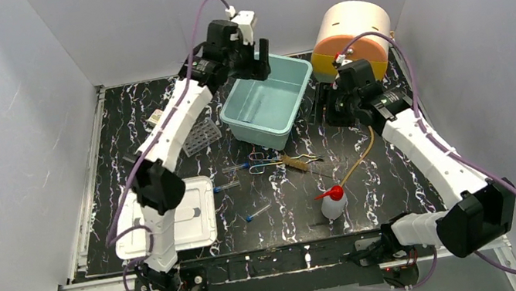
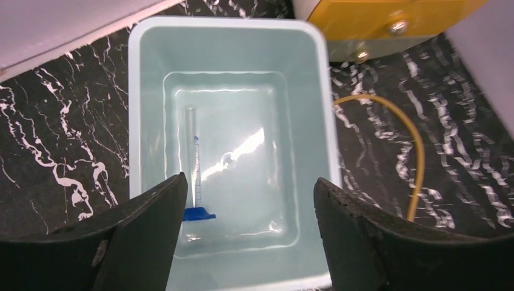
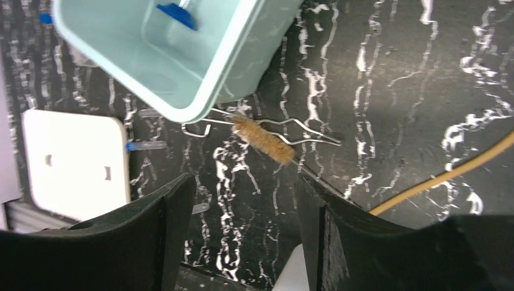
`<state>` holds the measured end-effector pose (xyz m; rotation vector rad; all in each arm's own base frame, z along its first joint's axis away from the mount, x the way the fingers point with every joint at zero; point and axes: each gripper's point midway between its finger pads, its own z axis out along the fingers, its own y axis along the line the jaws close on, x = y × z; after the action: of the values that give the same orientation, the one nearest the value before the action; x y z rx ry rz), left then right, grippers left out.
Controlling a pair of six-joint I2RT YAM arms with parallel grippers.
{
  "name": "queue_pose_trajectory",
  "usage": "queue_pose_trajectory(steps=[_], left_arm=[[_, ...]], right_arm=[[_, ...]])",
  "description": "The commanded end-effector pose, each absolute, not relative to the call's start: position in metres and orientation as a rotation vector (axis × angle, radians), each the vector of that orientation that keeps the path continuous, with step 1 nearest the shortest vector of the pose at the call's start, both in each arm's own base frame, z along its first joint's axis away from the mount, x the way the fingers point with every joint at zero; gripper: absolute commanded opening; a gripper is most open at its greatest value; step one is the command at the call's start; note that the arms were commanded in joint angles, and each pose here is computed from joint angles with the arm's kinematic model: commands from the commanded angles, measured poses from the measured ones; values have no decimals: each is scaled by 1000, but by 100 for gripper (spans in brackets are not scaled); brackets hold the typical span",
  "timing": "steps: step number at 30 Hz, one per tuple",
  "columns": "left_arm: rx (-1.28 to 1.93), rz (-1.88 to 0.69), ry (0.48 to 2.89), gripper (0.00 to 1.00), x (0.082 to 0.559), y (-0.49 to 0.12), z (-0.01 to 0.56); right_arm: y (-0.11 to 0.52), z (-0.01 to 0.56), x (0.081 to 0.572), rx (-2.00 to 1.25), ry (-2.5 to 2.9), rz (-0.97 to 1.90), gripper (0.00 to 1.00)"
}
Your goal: Organize the chemistry lab equipment
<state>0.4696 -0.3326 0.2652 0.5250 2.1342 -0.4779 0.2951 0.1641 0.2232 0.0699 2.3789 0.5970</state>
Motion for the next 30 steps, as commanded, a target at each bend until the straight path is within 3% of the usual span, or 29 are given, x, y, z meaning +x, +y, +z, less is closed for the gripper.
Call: queue_pose_trajectory(steps=[1,7,17,20,21,30], left_arm=[[484,-560,2110,78,437,-321,302],[278,-655,2129,98,414,-257,318],[151,-642,2038,98,364,-206,334],[118,-673,2058,98,359,-207,332],[104,-691,2069,98,359,-209,330],[21,-857,2165,98,356,-232,318]], right_arm=[[137,223,303,82,2400,386,73],[84,187,299,275,2479,216,79],[-2,134,298,718,2453,109,69],[-13,110,297,767,2468,63,51],[-16,103,298,781,2472,52,49],[-22,53,318,786,2537,2,53]])
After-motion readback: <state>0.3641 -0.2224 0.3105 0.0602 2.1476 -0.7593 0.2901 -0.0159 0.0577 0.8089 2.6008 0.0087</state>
